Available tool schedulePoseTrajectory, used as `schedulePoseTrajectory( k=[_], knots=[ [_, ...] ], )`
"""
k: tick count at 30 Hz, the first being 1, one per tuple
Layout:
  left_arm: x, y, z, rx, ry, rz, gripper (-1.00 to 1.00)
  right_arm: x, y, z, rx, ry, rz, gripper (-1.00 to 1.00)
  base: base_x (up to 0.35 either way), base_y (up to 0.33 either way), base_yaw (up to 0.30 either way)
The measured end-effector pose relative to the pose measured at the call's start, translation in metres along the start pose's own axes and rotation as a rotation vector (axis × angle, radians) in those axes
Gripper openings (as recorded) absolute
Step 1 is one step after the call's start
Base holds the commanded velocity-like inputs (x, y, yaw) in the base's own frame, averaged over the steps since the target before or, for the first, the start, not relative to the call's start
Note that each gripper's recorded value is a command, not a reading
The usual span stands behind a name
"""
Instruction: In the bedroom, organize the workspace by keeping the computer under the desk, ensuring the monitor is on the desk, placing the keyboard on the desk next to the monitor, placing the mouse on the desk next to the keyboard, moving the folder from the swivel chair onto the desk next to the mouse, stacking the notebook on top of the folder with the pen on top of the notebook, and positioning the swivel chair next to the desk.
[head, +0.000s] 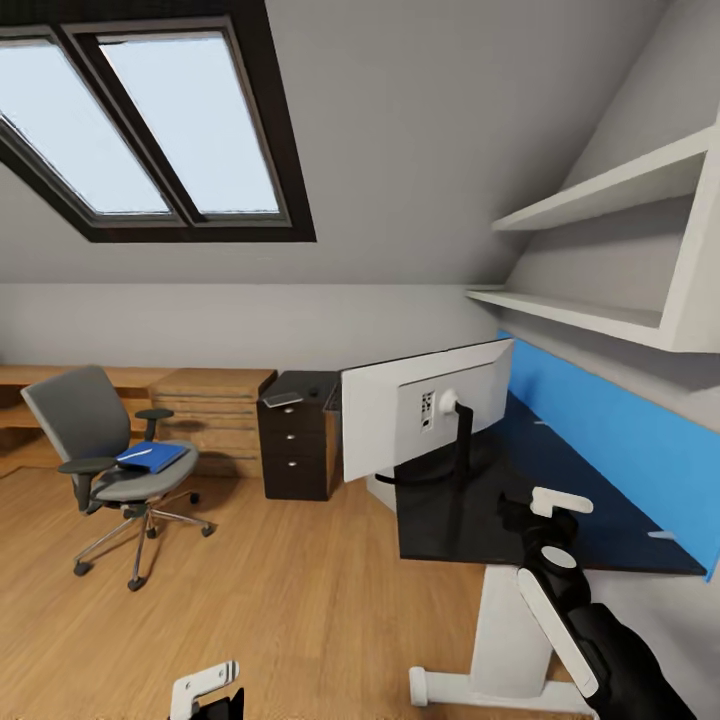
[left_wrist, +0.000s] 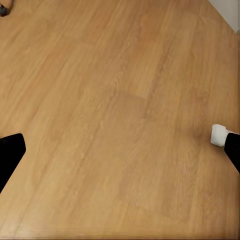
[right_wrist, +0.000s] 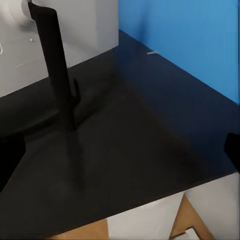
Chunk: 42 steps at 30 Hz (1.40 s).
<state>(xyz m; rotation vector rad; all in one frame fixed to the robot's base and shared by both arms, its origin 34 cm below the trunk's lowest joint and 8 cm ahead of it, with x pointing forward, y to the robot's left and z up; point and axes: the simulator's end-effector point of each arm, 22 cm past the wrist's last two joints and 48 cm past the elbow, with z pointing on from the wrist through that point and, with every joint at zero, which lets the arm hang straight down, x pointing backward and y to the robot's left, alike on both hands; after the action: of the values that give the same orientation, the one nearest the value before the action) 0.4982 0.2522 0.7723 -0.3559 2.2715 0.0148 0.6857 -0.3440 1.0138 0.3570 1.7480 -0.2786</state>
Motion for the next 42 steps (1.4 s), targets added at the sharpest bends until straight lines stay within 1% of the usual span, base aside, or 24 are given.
schedulePoseTrajectory(
  k=[7,8,10,11,15,18,21,24,26,29,30,35,40,41,42],
  knots=[
    [-0.004,-0.001,-0.001,0.005,-0.01,-0.001,1.0,0.0,-0.001,0.0,0.001,0.0,-0.001,1.0,-0.008,-0.006,0.0],
    [-0.003,-0.002,-0.001,0.007,-0.008,-0.003,1.0,0.026,-0.007,0.009,0.019,0.031,-0.01,1.0,0.0,0.0,0.0],
    [-0.003,-0.003,-0.001,0.008,-0.009,-0.003,1.0,0.043,-0.012,0.015,0.029,0.045,-0.014,1.0,0.0,0.0,0.0],
    [-0.004,-0.003,-0.001,0.009,-0.009,-0.004,1.0,0.056,-0.015,0.021,0.03,0.046,-0.009,1.0,0.0,0.0,0.0],
    [-0.005,-0.008,-0.002,0.018,-0.016,-0.002,1.0,0.082,-0.019,0.034,0.015,0.042,-0.001,1.0,0.0,0.0,0.0],
    [-0.005,-0.011,-0.002,0.025,-0.022,0.002,1.0,0.082,-0.016,0.048,-0.008,0.035,-0.001,1.0,0.0,0.0,0.0],
    [-0.006,-0.013,-0.003,0.029,-0.025,0.004,1.0,0.066,-0.004,0.063,-0.055,0.017,-0.001,1.0,0.0,0.0,0.0],
    [-0.006,-0.014,-0.003,0.029,-0.026,0.004,1.0,0.05,0.005,0.074,-0.087,0.001,-0.007,1.0,0.0,0.0,0.0],
    [-0.006,-0.014,-0.003,0.029,-0.026,0.005,1.0,0.039,0.009,0.082,-0.099,-0.008,-0.016,1.0,0.0,0.0,0.0],
    [-0.006,-0.014,-0.003,0.03,-0.027,0.005,1.0,0.034,0.011,0.089,-0.103,-0.004,-0.024,1.0,0.0,0.0,0.0],
    [-0.006,-0.014,-0.003,0.03,-0.027,0.005,1.0,0.034,0.015,0.093,-0.11,0.003,-0.026,1.0,0.0,0.0,0.0],
    [-0.006,-0.015,-0.003,0.032,-0.028,0.005,1.0,0.046,0.036,0.101,-0.142,0.023,-0.038,1.0,0.0,0.0,0.0],
    [-0.006,-0.015,-0.003,0.034,-0.028,0.005,1.0,0.061,0.049,0.104,-0.173,0.015,-0.064,1.0,0.0,0.0,0.0],
    [-0.006,-0.015,-0.003,0.034,-0.028,0.005,1.0,0.063,0.057,0.103,-0.198,0.004,-0.066,1.0,0.0,0.0,0.0],
    [-0.006,-0.016,-0.003,0.036,-0.028,0.004,1.0,0.063,0.069,0.1,-0.242,-0.011,-0.069,1.0,0.0,0.0,0.0]
  ],
)
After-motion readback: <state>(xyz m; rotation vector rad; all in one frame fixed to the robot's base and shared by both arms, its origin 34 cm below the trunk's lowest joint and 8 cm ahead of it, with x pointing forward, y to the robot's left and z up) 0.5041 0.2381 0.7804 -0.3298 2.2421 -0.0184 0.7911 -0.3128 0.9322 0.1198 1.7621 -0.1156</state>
